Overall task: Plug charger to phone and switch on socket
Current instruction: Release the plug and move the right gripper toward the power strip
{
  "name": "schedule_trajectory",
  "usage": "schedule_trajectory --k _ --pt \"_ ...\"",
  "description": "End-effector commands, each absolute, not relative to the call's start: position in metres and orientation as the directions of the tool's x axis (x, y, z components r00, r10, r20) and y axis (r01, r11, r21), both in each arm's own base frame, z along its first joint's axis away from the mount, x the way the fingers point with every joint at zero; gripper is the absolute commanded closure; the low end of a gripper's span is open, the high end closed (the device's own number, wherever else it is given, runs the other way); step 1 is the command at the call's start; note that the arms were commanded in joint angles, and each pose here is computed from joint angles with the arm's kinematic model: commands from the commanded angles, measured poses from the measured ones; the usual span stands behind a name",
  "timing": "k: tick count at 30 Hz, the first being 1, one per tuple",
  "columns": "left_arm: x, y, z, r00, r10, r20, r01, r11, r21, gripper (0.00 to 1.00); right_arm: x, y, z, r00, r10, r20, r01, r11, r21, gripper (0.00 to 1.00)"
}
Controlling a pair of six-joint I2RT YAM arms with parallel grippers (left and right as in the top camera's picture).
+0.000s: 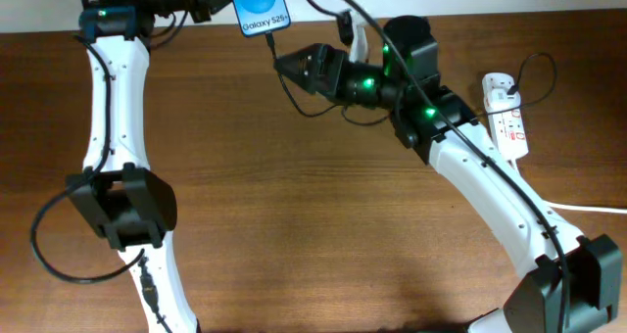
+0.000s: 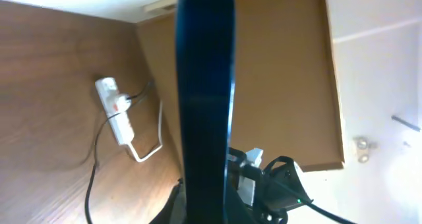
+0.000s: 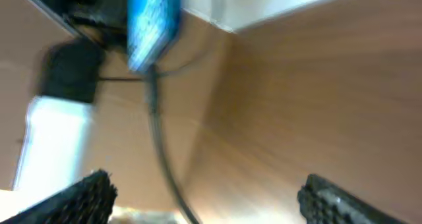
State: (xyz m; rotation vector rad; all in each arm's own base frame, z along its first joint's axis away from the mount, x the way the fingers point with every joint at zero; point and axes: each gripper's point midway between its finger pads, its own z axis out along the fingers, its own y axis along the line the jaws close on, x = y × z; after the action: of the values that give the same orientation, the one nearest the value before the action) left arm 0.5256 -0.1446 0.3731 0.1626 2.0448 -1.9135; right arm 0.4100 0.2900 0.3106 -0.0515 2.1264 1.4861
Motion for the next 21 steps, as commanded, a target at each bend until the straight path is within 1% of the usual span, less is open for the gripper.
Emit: schedule_trajectory --k 1,3,4,7,8,10,11,13,15,17,18,19,21 --pt "0.531 -0.144 0.359 -0.9 -0.161 -0.406 0.383 0.154 -0.911 1.0 0.428 0.241 0.304 -0.775 0.306 -0.552 -0.322 0.561 0.763 0.05" --pt "0.535 -0.141 0.343 -0.905 -0.187 -0.382 0.343 0.212 -0.915 1.0 0.432 0.206 0.285 -0.784 0.331 -0.525 -0.224 0.638 0.737 0.05" --pt "0.533 -0.14 0.321 -0.918 -0.199 -0.343 0.282 0.279 -0.918 1.0 0.433 0.174 0.265 -0.795 0.342 -0.5 -0.136 0.704 0.697 0.04" --pt "0.515 -0.149 0.289 -0.94 -0.145 -0.308 0.236 0.375 -0.897 1.0 0.421 0.101 0.218 -0.827 0.361 -0.431 0.073 0.829 0.554 0.01" --pt "0.504 -0.16 0.282 -0.945 -0.099 -0.311 0.252 0.384 -0.888 1.0 0.412 0.069 0.202 -0.827 0.397 -0.398 0.182 0.859 0.479 0.01" --pt "0.491 -0.177 0.275 -0.946 -0.035 -0.321 0.282 0.397 -0.874 1.0 0.398 0.026 0.185 -0.812 0.457 -0.363 0.326 0.871 0.366 0.01" --pt "0.488 -0.184 0.265 -0.949 -0.014 -0.314 0.276 0.441 -0.854 1.0 0.394 0.016 0.182 -0.808 0.473 -0.353 0.358 0.868 0.343 0.02" --pt "0.484 -0.198 0.238 -0.956 0.021 -0.292 0.249 0.582 -0.774 1.0 0.383 -0.005 0.176 -0.799 0.511 -0.316 0.42 0.852 0.313 0.01" --pt "0.473 -0.228 0.233 -0.952 0.083 -0.296 0.288 0.58 -0.762 1.0 0.379 -0.012 0.174 -0.812 0.492 -0.315 0.408 0.864 0.295 0.02" --pt "0.477 -0.235 0.219 -0.947 0.099 -0.306 0.299 0.627 -0.719 1.0 0.378 -0.013 0.173 -0.815 0.49 -0.309 0.41 0.864 0.291 0.01" --pt "0.476 -0.239 0.214 -0.949 0.105 -0.296 0.295 0.626 -0.722 1.0 0.377 -0.012 0.172 -0.816 0.491 -0.306 0.411 0.864 0.29 0.02" --pt "0.476 -0.242 0.208 -0.955 0.109 -0.276 0.283 0.613 -0.738 1.0 0.376 -0.012 0.172 -0.817 0.49 -0.303 0.412 0.864 0.289 0.02" --pt "0.473 -0.253 0.195 -0.966 0.127 -0.223 0.256 0.554 -0.792 1.0 0.377 -0.012 0.171 -0.819 0.488 -0.3 0.41 0.866 0.287 0.02"
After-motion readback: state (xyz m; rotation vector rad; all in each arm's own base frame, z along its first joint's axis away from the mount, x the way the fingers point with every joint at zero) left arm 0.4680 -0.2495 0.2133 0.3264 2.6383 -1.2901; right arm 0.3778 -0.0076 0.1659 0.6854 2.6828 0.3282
